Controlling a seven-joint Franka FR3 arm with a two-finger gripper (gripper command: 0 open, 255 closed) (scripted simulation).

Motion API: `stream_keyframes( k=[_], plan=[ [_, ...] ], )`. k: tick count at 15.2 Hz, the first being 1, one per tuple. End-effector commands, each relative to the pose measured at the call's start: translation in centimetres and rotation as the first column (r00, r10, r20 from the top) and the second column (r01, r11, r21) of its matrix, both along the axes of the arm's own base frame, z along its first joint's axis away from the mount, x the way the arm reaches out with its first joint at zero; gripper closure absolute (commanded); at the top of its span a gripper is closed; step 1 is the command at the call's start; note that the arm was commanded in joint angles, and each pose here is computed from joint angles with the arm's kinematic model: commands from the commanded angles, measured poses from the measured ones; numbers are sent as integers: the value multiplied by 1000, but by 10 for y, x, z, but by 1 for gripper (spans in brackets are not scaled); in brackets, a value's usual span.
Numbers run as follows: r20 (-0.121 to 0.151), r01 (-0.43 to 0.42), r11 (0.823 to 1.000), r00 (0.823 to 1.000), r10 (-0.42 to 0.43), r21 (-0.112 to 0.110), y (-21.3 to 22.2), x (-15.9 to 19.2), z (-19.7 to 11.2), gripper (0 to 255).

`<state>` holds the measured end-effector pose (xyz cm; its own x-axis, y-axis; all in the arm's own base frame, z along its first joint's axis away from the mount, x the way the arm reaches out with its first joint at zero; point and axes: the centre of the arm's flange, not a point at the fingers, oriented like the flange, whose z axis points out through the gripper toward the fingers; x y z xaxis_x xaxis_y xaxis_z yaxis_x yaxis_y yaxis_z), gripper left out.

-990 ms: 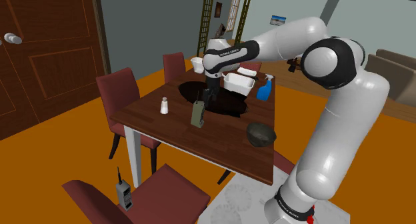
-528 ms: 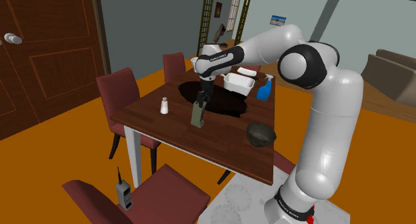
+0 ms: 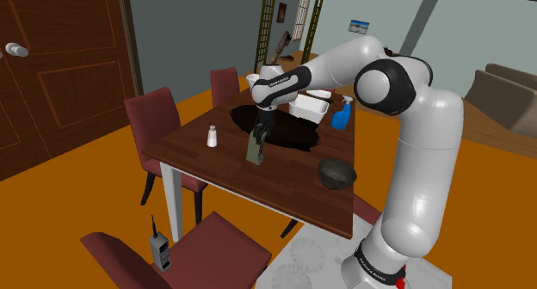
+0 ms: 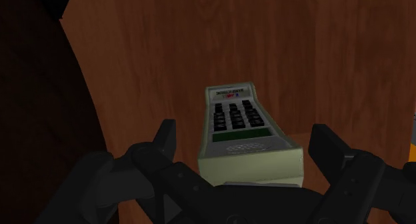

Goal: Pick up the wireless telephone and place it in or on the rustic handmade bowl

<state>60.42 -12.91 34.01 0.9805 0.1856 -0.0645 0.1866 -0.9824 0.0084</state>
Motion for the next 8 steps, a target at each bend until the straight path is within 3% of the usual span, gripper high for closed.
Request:
stream_keyframes(
  k=[1, 4, 5, 8],
  plan=[
    [0, 0, 1000, 1000, 0, 0, 0, 0, 0, 0],
    [0, 0, 1000, 1000, 0, 0, 0, 0, 0, 0],
    [0, 0, 1000, 1000, 0, 0, 0, 0, 0, 255],
    [0, 0, 1000, 1000, 0, 0, 0, 0, 0, 255]
  ],
)
